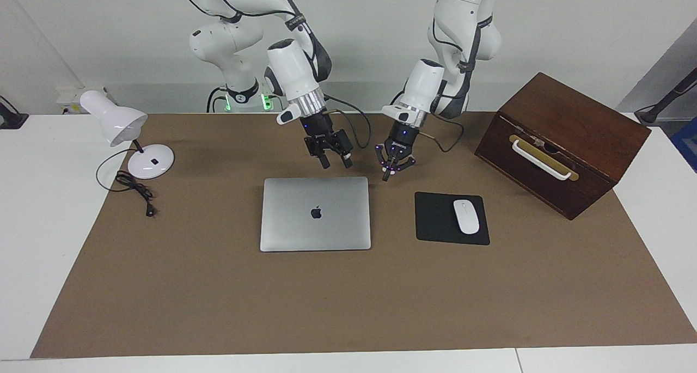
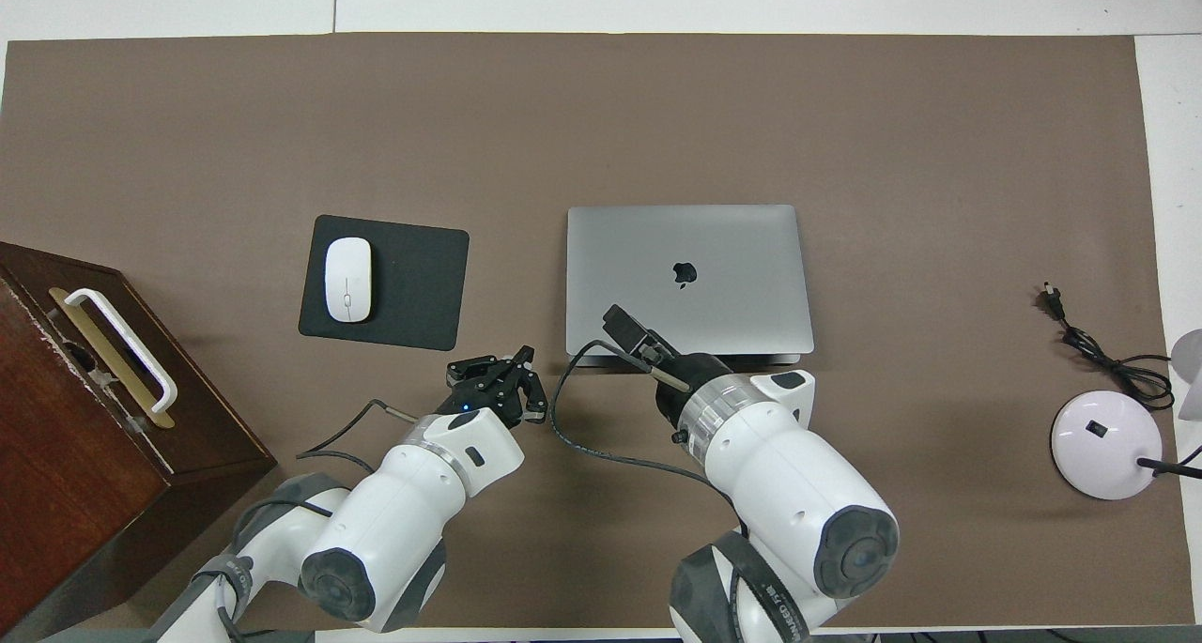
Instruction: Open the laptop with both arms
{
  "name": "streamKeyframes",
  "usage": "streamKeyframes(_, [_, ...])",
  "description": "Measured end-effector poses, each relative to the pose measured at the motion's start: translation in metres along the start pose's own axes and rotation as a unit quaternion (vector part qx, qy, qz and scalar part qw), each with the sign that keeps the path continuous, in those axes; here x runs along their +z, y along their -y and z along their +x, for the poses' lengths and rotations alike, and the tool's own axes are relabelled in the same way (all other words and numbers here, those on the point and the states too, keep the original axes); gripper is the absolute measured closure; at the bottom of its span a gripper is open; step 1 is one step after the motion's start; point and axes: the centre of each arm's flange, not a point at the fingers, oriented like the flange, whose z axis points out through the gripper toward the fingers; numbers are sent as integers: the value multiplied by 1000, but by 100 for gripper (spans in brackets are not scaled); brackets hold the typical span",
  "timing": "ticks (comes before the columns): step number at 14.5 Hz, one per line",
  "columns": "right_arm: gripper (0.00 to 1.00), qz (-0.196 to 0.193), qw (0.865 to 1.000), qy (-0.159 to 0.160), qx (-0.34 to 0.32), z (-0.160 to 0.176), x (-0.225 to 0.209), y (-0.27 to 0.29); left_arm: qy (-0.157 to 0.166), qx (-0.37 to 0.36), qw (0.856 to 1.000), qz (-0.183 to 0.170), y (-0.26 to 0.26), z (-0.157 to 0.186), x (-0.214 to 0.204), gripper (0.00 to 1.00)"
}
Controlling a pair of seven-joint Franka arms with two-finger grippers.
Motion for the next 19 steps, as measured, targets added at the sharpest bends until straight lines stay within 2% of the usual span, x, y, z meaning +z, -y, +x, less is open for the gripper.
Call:
streamKeyframes(5, [0,12,999,-16,47,-6,0,-54,-3,0,1000,-3,-5,7,12,99])
streamKeyframes(9, [0,14,997,-22,73,-2,-5,-67,-1,1,1000,-7,-11,14,34,99])
streamKeyframes(19, [0,-19,996,-27,83,8,15,-90,10,2,1000,-9,-15,11,56,99])
